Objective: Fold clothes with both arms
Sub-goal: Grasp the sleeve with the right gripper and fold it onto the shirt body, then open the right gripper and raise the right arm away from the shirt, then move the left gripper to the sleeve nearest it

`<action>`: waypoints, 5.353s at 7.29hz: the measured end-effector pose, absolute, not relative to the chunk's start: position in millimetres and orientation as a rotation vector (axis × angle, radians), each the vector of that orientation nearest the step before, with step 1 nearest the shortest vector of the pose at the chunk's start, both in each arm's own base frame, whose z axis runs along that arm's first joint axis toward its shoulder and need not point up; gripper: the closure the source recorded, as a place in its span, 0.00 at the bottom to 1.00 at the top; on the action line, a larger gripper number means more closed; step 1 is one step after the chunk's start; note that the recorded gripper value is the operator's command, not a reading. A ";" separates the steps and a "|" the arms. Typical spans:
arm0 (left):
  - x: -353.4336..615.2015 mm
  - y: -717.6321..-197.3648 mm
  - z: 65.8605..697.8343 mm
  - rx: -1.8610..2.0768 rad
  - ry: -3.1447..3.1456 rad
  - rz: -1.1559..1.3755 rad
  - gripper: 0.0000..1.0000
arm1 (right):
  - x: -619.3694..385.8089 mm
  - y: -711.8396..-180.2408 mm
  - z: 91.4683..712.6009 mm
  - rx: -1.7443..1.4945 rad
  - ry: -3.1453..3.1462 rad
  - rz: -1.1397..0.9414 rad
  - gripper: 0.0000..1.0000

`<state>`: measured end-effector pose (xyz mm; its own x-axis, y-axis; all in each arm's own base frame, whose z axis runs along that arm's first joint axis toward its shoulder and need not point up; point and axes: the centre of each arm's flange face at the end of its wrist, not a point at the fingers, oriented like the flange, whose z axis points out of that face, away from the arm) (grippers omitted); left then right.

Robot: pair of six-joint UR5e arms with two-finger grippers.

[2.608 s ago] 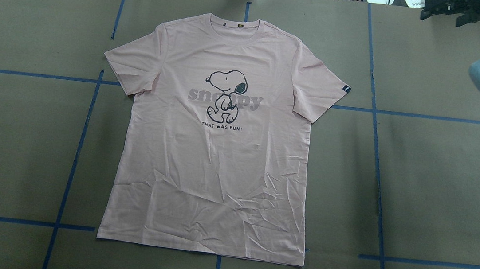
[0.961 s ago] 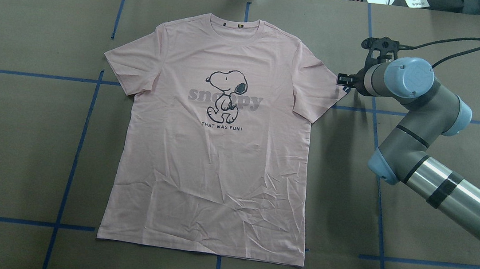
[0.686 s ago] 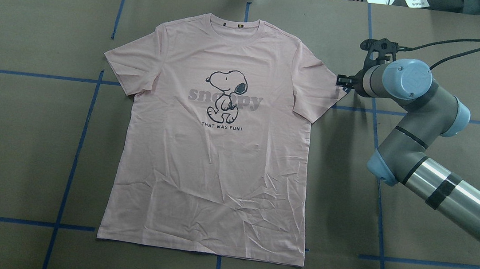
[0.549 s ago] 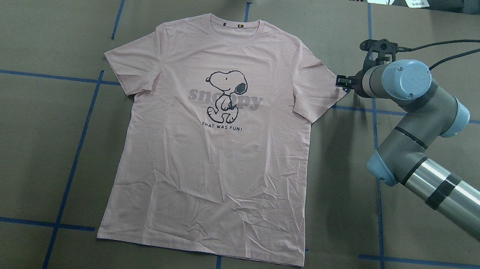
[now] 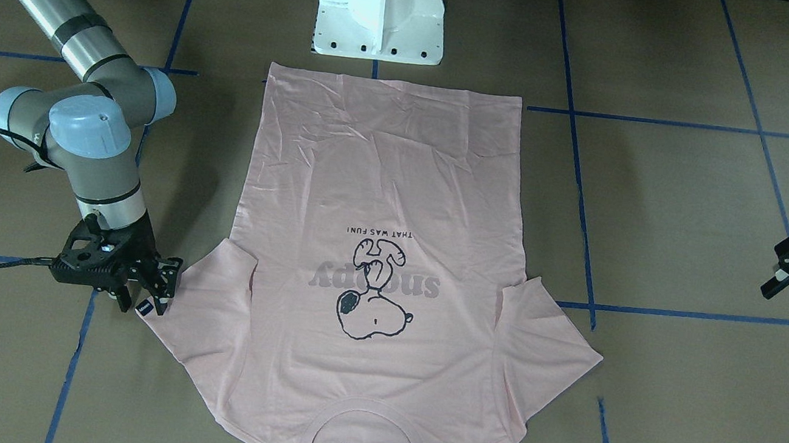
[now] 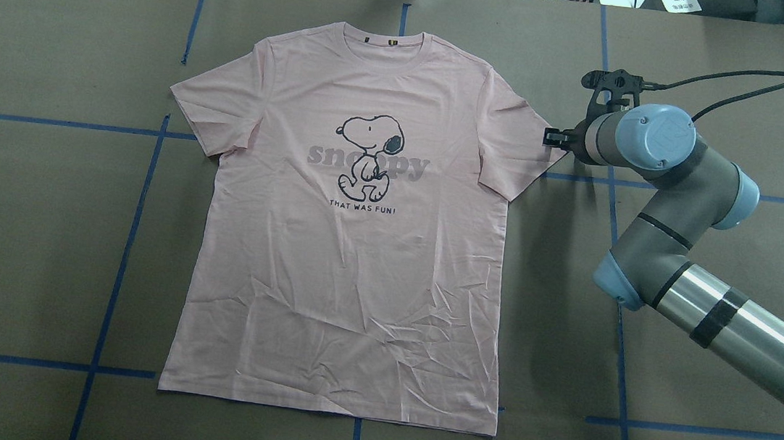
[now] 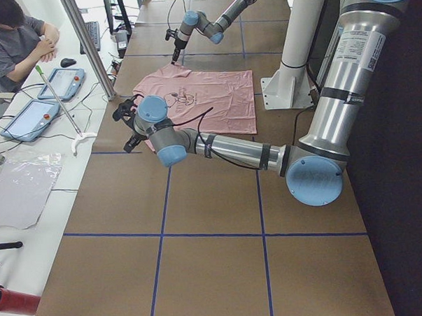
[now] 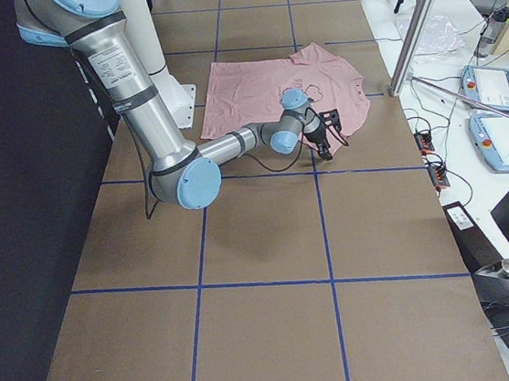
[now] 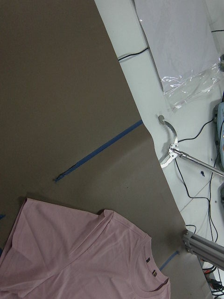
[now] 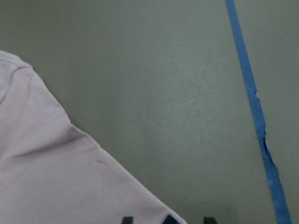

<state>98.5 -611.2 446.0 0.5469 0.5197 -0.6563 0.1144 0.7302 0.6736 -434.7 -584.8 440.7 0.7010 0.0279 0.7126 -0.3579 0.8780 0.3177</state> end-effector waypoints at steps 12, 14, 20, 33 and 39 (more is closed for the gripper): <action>99.3 -610.6 445.6 0.745 0.985 0.272 0.00 | -542.1 -600.1 252.6 0.473 -0.710 0.425 1.00; 99.3 -610.5 446.6 0.743 0.985 0.271 0.00 | -562.3 -594.4 250.5 0.487 -0.692 0.416 0.50; 129.7 -606.1 442.9 0.701 1.016 0.239 0.00 | -526.5 -628.8 228.6 0.429 -0.681 0.323 0.00; 382.2 -620.0 473.6 0.587 0.842 -0.137 0.43 | -234.1 -667.8 352.7 0.341 -0.792 0.017 0.00; 394.1 -612.4 481.1 0.573 0.842 -0.122 1.00 | -233.8 -667.6 355.6 0.338 -0.789 0.019 0.00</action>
<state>394.1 -612.4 481.1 0.6686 0.1194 -0.7339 0.3221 0.8431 0.4306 -233.8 -667.6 355.6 0.7074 -0.1090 0.6983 -0.1419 0.9460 0.2914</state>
